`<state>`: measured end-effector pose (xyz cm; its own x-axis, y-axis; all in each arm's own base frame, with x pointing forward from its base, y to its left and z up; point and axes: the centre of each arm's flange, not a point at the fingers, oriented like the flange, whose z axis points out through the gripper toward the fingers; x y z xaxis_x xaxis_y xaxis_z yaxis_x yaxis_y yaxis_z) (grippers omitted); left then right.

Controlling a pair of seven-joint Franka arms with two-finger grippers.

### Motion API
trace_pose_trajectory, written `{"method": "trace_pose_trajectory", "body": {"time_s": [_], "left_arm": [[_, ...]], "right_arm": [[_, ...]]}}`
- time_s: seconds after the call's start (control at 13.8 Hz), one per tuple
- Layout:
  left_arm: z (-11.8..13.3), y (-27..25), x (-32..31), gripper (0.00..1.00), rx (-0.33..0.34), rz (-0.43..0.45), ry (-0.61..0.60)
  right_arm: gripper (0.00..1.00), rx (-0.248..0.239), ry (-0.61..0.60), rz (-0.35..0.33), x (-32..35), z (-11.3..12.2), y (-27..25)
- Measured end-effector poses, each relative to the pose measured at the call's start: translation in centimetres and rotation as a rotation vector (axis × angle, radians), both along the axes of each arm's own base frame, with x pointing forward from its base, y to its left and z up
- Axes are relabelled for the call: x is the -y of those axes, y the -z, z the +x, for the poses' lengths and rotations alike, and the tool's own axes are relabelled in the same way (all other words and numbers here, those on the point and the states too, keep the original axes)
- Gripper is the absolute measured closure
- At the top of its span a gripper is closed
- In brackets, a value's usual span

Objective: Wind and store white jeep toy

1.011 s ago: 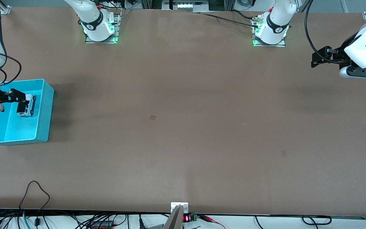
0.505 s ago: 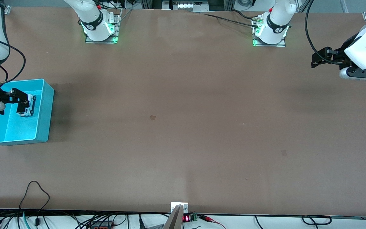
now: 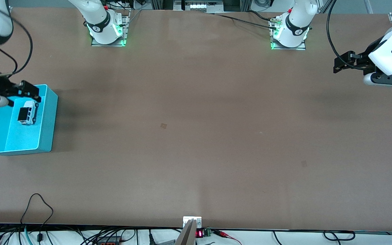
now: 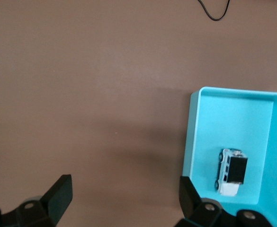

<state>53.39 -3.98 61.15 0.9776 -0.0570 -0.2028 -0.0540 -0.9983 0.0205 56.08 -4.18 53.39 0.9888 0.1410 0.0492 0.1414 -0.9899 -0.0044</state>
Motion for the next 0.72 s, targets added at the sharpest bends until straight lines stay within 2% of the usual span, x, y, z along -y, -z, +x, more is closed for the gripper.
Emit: {"method": "trace_pose_trajectory", "body": {"time_s": [0.22,0.43,0.72], "left_arm": [[0.0,-0.1,-0.3,0.0,-0.004,0.0,-0.006],[-0.1,-0.2,-0.4,0.0,-0.005,0.001,-0.008],[-0.1,-0.5,-0.9,0.0,-0.001,0.0,-0.017]], "right_arm": [[0.0,0.008,0.034,0.004,-0.5,-1.8,-2.8],[0.0,-0.007,0.06,0.007,-1.6,-3.3,-4.6],[0.0,-0.006,0.041,0.006,-3.6,-4.0,-5.7]]}}
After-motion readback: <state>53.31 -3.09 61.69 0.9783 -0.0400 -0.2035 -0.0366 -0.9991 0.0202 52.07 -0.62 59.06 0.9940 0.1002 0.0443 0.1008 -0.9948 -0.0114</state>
